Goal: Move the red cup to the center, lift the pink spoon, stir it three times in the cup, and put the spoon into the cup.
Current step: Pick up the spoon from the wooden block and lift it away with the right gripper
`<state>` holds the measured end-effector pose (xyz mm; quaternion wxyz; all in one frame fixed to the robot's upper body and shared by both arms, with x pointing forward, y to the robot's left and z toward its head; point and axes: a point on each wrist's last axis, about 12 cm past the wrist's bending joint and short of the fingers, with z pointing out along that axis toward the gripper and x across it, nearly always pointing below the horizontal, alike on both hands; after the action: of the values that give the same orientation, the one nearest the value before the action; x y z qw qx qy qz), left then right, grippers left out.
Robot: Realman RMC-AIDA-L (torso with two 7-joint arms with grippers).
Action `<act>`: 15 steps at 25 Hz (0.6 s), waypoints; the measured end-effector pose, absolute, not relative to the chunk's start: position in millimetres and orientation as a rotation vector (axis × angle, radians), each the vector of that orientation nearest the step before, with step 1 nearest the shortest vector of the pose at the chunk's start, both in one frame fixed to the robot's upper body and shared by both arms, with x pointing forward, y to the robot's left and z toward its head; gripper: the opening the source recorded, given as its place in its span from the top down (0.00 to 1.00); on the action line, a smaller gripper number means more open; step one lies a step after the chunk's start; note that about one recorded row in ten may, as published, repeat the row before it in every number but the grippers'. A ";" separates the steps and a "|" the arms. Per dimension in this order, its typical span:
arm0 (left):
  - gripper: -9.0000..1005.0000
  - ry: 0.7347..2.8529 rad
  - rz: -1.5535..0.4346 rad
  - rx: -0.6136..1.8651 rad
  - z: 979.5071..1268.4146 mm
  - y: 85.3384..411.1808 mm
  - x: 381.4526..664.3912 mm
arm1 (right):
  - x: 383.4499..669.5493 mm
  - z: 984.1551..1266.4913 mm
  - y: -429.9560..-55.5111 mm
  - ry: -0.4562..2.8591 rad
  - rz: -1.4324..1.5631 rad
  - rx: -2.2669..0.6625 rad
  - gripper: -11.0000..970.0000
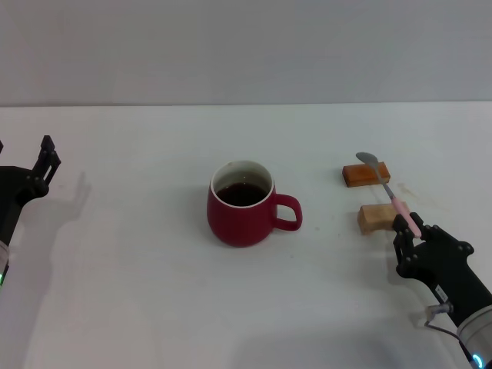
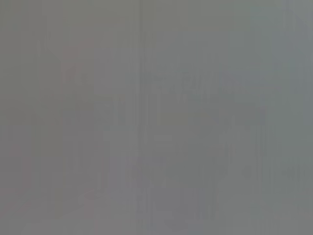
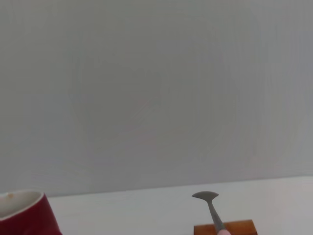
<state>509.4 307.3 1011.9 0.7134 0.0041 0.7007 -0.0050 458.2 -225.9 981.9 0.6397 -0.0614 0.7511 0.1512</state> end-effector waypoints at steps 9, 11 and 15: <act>0.19 1.553 -0.004 0.015 1012.9 308.7 512.2 | 465.4 994.4 -218.7 1.651 0.389 -0.158 0.82; 0.19 1.554 -0.002 0.018 1013.0 308.8 513.0 | 469.1 998.6 -217.0 1.647 0.409 -0.170 0.83; 0.19 1.556 -0.003 0.019 1013.1 308.1 513.9 | 477.9 1009.4 -215.7 1.655 0.448 -0.183 0.83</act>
<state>513.9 308.1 1013.1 0.7124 0.0088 0.7017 -0.0013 477.9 -215.7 1009.4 0.6509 -0.0807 0.7286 0.1973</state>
